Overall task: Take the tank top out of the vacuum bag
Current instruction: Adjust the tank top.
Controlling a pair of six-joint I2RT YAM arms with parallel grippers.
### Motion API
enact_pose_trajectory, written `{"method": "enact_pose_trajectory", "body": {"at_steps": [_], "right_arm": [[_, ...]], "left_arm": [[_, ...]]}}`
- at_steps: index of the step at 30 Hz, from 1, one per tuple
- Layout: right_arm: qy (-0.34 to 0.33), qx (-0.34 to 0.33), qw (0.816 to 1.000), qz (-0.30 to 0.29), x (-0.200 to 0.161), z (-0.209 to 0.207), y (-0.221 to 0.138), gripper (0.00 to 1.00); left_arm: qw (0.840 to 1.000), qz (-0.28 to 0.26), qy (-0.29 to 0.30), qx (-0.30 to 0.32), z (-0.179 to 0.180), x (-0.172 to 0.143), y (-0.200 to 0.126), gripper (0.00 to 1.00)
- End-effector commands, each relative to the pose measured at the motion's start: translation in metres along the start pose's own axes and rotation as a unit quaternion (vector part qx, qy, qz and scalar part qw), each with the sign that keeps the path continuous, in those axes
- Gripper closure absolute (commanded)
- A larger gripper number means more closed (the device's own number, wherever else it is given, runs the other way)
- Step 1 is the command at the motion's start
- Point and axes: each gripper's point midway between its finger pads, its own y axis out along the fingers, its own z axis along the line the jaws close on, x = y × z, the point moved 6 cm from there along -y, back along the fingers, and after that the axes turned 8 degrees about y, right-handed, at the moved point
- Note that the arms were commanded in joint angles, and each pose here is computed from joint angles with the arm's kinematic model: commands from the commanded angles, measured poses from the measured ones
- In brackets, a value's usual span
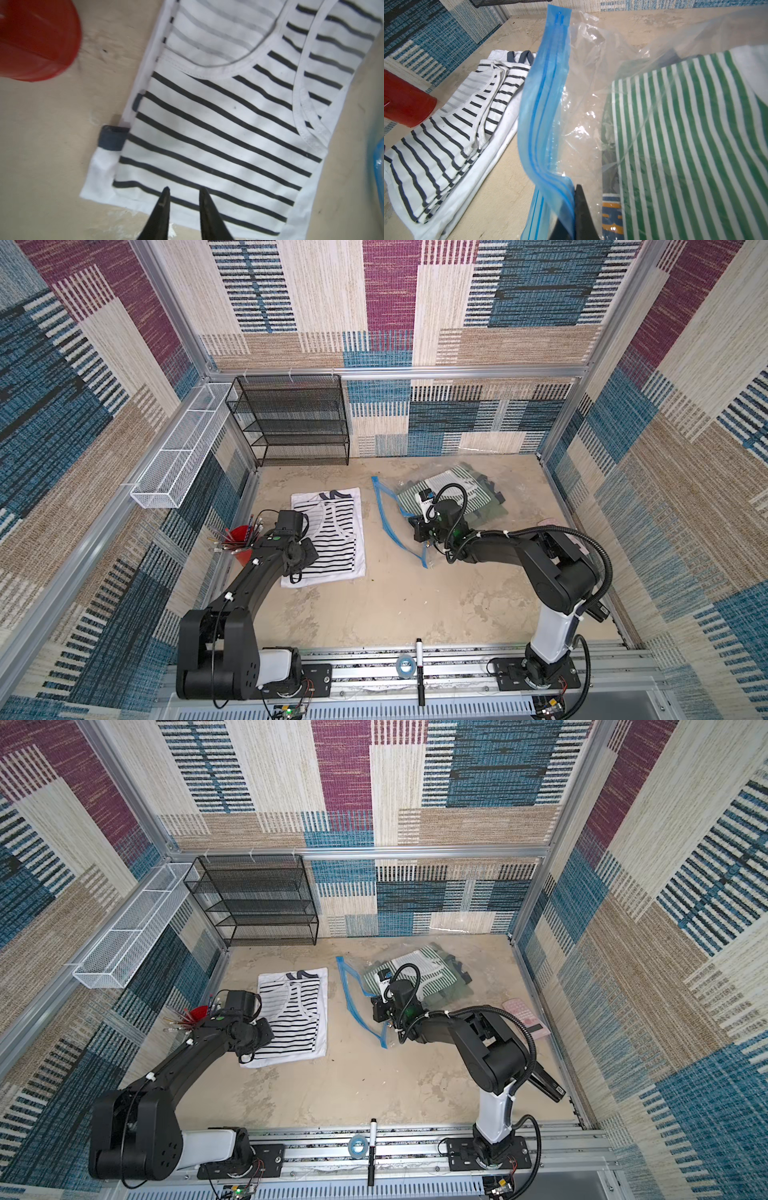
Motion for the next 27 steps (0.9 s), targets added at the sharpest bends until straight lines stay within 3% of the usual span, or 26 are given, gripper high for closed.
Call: {"method": "enact_pose_trajectory", "body": {"at_steps": [1,6,12,16,21,27], "right_arm": [[-0.003,0.002,1.0,-0.002,0.002,0.001,0.002,1.0],[-0.005,0.001,1.0,-0.004,0.004,0.001,0.002,1.0],[-0.004,0.001,1.0,0.0,0.002,0.0,0.003,1.0],[-0.005,-0.001,1.0,0.0,0.001,0.0,0.003,1.0],[-0.004,0.0,1.0,0.003,0.0,0.0,0.004,1.0],[-0.004,0.002,1.0,0.001,0.002,0.001,0.003,1.0]], "left_arm": [[1.0,0.005,0.008,0.007,-0.003,0.004,0.012,0.73],[0.997,0.041,0.006,0.061,0.012,-0.012,0.035,0.73],[0.998,0.051,0.012,0.026,0.002,-0.015,0.047,0.72],[0.999,0.017,0.036,0.011,-0.013,-0.008,0.032,0.66],[0.998,-0.028,0.051,0.022,-0.021,-0.001,0.008,0.65],[0.994,-0.045,0.089,-0.038,-0.054,0.0,-0.008,0.62]]}}
